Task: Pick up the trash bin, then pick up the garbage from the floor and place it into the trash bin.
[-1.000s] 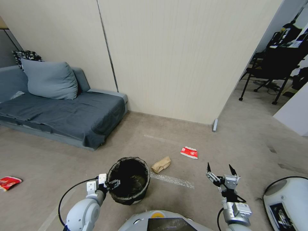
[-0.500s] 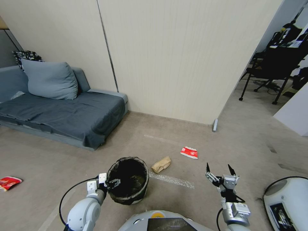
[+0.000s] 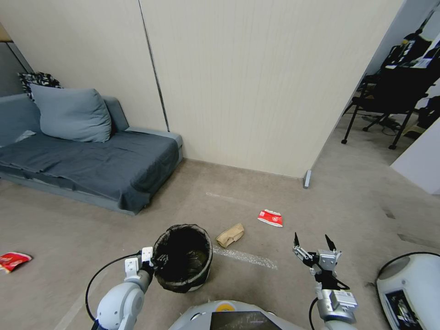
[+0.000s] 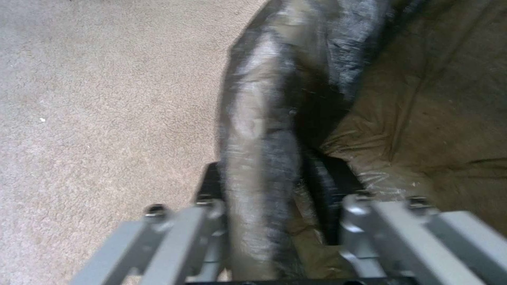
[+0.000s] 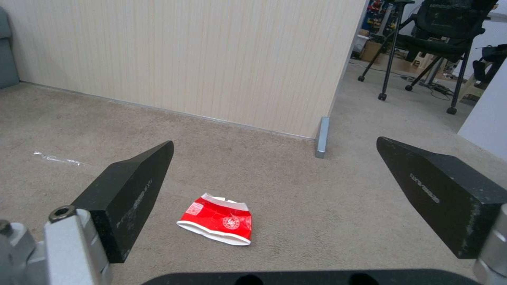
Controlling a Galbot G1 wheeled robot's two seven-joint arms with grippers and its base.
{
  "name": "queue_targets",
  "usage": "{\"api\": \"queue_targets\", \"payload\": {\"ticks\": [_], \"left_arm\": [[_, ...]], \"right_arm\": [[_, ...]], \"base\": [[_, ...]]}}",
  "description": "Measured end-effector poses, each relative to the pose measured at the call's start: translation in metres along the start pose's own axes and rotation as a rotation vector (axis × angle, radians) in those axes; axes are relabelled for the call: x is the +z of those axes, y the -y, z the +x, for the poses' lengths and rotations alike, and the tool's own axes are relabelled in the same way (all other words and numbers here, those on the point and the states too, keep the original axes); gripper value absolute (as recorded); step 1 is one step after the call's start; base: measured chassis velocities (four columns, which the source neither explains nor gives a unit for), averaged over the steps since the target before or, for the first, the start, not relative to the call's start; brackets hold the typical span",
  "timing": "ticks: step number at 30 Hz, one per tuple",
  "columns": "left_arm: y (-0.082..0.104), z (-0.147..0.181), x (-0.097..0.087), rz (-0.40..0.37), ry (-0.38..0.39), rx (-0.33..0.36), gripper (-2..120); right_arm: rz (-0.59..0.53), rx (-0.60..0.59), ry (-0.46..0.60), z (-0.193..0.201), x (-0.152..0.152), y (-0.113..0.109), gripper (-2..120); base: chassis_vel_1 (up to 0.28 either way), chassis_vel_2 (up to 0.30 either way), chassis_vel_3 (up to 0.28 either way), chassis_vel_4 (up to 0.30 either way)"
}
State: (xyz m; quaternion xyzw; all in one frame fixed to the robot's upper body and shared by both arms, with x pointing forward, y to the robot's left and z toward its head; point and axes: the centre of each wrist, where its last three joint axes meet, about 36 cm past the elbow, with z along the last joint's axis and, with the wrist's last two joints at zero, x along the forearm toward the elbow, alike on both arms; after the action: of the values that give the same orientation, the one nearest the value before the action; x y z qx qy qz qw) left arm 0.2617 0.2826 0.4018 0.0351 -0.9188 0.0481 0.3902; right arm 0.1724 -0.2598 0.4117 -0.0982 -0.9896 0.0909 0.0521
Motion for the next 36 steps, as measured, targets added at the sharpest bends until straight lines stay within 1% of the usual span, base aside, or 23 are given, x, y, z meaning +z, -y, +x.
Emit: {"api": "queue_targets", "payload": {"ticks": [1, 3, 4, 6, 16, 19, 21, 22, 24, 25, 26, 28, 29, 30, 33, 34, 36], "left_arm": [[0.000, 0.000, 0.000, 0.000, 0.000, 0.000, 21], [0.000, 0.000, 0.000, 0.003, 0.001, 0.002, 9], [0.000, 0.000, 0.000, 0.003, 0.001, 0.002, 9], [0.000, 0.001, -0.001, 0.005, 0.003, 0.007, 3], [0.001, 0.003, -0.003, 0.002, 0.010, 0.016, 3], [0.000, 0.006, -0.005, -0.005, 0.016, 0.043, 3], [-0.001, 0.006, -0.006, -0.005, 0.017, 0.046, 3], [-0.002, 0.010, -0.009, -0.015, 0.035, 0.064, 3], [-0.001, 0.018, -0.015, -0.028, 0.075, 0.076, 3], [0.001, 0.027, -0.023, -0.039, 0.116, 0.082, 3], [0.001, 0.027, -0.023, -0.039, 0.116, 0.082, 3], [0.003, 0.035, -0.029, -0.043, 0.144, 0.090, 3], [0.009, 0.050, -0.038, -0.049, 0.187, 0.104, 3], [0.009, 0.050, -0.038, -0.049, 0.187, 0.104, 3], [0.016, 0.068, -0.047, -0.063, 0.231, 0.112, 2], [0.016, 0.068, -0.047, -0.063, 0.231, 0.112, 2], [0.021, 0.079, -0.051, -0.072, 0.259, 0.111, 2]], "right_arm": [[0.000, 0.000, 0.000, 0.000, 0.000, 0.000, 100], [0.000, 0.000, 0.001, 0.000, 0.000, 0.000, 100], [0.000, 0.000, 0.001, 0.000, 0.000, 0.000, 100], [0.000, 0.003, 0.004, -0.001, 0.000, 0.000, 100], [0.000, 0.005, 0.007, -0.001, 0.000, 0.001, 100], [0.000, 0.006, 0.008, -0.001, 0.000, 0.001, 100], [0.000, 0.006, 0.008, -0.001, 0.000, 0.001, 100], [0.000, 0.007, 0.008, -0.001, 0.000, 0.001, 100], [0.000, 0.008, 0.008, -0.002, 0.000, 0.001, 100], [-0.002, 0.011, 0.009, -0.002, -0.001, 0.002, 100], [-0.002, 0.011, 0.009, -0.002, -0.001, 0.002, 100], [-0.003, 0.015, 0.011, -0.002, -0.002, 0.003, 100], [-0.008, 0.021, 0.014, -0.003, -0.003, 0.004, 100], [-0.008, 0.021, 0.014, -0.003, -0.003, 0.004, 100], [-0.020, 0.031, 0.016, -0.004, -0.006, 0.007, 100], [-0.020, 0.031, 0.016, -0.004, -0.006, 0.007, 100], [-0.022, 0.033, 0.015, -0.004, -0.007, 0.007, 100]], "base": [[0.000, 0.000, 0.000, 0.000], [0.000, 0.000, 0.000, 0.000], [0.000, 0.000, 0.000, 0.000], [0.000, 0.000, 0.000, 0.000], [0.000, 0.000, 0.000, 0.000], [0.000, 0.000, 0.000, 0.000], [0.000, 0.000, 0.000, 0.000], [0.000, 0.000, 0.000, 0.000], [0.000, 0.000, 0.000, 0.000], [0.000, 0.000, 0.000, 0.000], [0.000, 0.000, 0.000, 0.000], [0.000, 0.000, 0.000, 0.000], [0.000, 0.000, 0.000, 0.000], [0.000, 0.000, 0.000, 0.000], [0.000, 0.000, 0.000, 0.000], [0.000, 0.000, 0.000, 0.000], [0.000, 0.000, 0.000, 0.000]]}}
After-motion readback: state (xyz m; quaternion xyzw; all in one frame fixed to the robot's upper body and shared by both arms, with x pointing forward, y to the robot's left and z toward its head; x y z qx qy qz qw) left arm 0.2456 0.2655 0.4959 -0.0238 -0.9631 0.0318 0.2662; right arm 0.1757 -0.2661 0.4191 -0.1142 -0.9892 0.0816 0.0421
